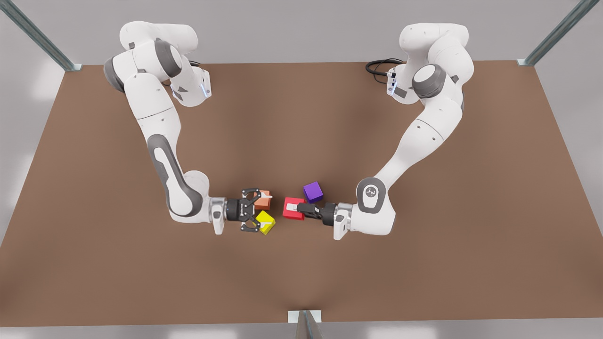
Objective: Pick up red wooden cube and pass to hand red wooden cube and place in blue wooden cube
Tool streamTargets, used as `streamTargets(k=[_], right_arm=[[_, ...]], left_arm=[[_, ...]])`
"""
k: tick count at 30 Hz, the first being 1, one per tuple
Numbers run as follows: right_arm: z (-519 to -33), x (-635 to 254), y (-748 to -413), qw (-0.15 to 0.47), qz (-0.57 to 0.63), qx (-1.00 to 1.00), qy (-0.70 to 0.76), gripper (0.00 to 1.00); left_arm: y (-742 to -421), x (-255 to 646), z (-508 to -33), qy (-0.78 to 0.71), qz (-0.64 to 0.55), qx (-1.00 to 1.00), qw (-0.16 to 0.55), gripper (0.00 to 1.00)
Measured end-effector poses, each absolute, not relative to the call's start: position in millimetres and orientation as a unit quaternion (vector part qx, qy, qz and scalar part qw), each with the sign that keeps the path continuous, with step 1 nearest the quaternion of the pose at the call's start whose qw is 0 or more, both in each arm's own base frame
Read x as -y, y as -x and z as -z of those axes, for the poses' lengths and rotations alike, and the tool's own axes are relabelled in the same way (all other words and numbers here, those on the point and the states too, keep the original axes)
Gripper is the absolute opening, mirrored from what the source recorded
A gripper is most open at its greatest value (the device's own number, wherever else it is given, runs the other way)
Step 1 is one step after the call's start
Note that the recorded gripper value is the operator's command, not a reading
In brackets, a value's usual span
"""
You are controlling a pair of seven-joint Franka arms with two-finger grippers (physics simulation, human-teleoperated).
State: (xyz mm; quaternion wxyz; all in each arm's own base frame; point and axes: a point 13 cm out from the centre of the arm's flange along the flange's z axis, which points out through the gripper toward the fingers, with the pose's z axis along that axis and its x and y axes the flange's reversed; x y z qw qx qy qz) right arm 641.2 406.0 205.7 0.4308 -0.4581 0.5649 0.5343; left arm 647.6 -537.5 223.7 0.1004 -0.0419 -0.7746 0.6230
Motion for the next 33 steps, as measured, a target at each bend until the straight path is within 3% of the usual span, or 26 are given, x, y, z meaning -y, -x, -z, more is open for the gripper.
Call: streamTargets(k=[9,33], right_arm=[[-216.9,-434.5,-629.3,0.466,-0.53,-0.521,0.479,1.0],[-222.4,-447.4,-643.3,0.514,-0.492,-0.487,0.506,1.0]], left_arm=[[-650.4,539.6,-223.0,0.05,-0.623,0.776,0.083,0.46],[-652.0,543.4,-222.9,0.057,-0.622,0.778,0.067,0.47]])
